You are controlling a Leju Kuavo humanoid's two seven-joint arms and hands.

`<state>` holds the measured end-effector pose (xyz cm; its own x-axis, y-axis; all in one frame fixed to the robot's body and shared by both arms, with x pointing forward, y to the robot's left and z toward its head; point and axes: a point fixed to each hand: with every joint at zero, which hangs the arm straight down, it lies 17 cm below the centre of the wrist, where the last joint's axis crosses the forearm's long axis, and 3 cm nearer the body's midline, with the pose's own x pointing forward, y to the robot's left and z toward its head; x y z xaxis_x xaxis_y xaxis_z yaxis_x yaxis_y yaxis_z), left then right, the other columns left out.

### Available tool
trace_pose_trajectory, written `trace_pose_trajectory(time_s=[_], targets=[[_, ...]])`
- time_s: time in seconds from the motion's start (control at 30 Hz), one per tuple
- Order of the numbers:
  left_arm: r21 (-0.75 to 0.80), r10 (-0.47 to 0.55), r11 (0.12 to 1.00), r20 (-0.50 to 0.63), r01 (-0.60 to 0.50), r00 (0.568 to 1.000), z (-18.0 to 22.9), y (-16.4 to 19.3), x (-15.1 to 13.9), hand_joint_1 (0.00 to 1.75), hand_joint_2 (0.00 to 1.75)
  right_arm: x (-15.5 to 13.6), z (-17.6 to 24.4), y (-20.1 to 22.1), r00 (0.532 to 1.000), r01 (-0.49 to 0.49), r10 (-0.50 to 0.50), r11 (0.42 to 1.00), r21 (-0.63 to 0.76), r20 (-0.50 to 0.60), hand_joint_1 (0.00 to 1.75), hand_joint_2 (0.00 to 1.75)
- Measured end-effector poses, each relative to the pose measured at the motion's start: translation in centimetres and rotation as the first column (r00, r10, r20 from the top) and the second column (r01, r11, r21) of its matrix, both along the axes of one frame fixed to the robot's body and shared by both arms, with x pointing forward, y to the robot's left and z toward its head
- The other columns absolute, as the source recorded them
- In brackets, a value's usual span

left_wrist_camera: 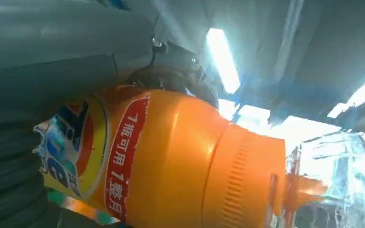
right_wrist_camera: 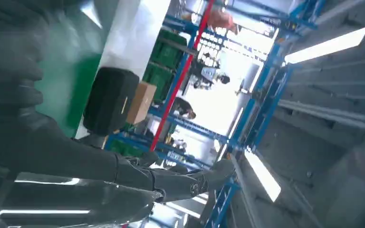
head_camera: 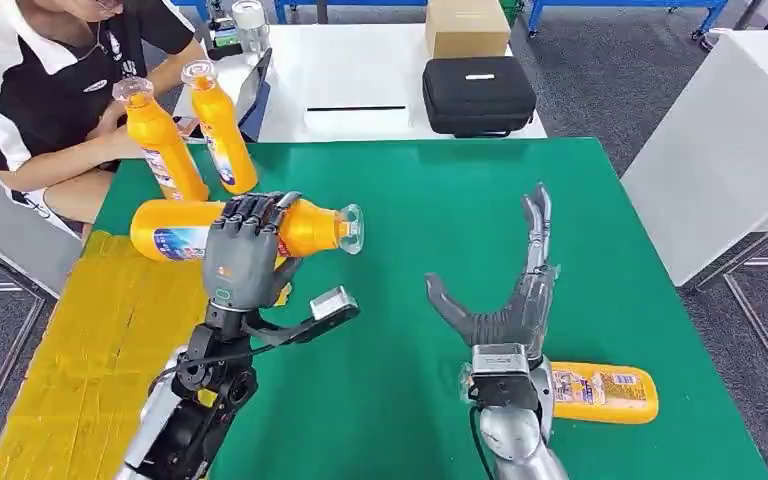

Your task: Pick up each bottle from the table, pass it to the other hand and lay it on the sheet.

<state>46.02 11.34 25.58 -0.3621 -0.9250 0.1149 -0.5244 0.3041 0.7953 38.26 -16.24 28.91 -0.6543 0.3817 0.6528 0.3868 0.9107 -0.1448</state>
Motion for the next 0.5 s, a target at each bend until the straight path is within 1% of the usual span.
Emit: trace_pose_trajectory(time_s=[0.07, 0.13, 0.2, 0.3, 0.37, 0.5], targets=[[0.068, 0.083, 0.995, -0.089, -0.077, 0.993, -2.4, 0.8, 1.7, 1.75, 1.75, 0.1, 0.3, -0.6, 1.0, 0.024, -0.024, 1.0, -0.006, 0.002, 0.0, 1.75], [0.107, 0.149, 0.985, -0.159, -0.133, 0.976, -4.6, 1.8, 2.9, 1.75, 1.75, 0.0, 0.7, -1.0, 0.999, 0.045, -0.045, 0.999, -0.016, 0.01, 0.0, 1.75], [0.135, 0.175, 0.979, -0.194, -0.151, 0.965, -6.1, 2.3, 3.5, 1.75, 1.75, -0.1, 1.0, -1.3, 0.998, 0.061, -0.061, 0.998, -0.021, 0.019, 0.0, 1.75], [0.2, 0.212, 0.967, -0.281, -0.159, 0.936, -8.9, 2.9, 4.4, 1.75, 1.75, -0.4, 1.5, -1.5, 0.995, 0.097, -0.094, 0.993, -0.066, 0.046, 0.0, 1.75], [0.212, 0.226, 0.963, -0.305, -0.166, 0.925, -9.8, 3.2, 4.5, 1.75, 1.75, -0.4, 1.4, -1.5, 0.994, 0.106, -0.103, 0.991, -0.08, 0.043, 0.0, 1.75], [0.25, 0.29, 0.947, -0.384, -0.203, 0.877, -12.2, 4.8, 4.8, 1.75, 1.75, -0.4, 0.6, -1.9, 0.99, 0.137, -0.138, 0.983, -0.119, -0.001, 0.0, 1.75]])
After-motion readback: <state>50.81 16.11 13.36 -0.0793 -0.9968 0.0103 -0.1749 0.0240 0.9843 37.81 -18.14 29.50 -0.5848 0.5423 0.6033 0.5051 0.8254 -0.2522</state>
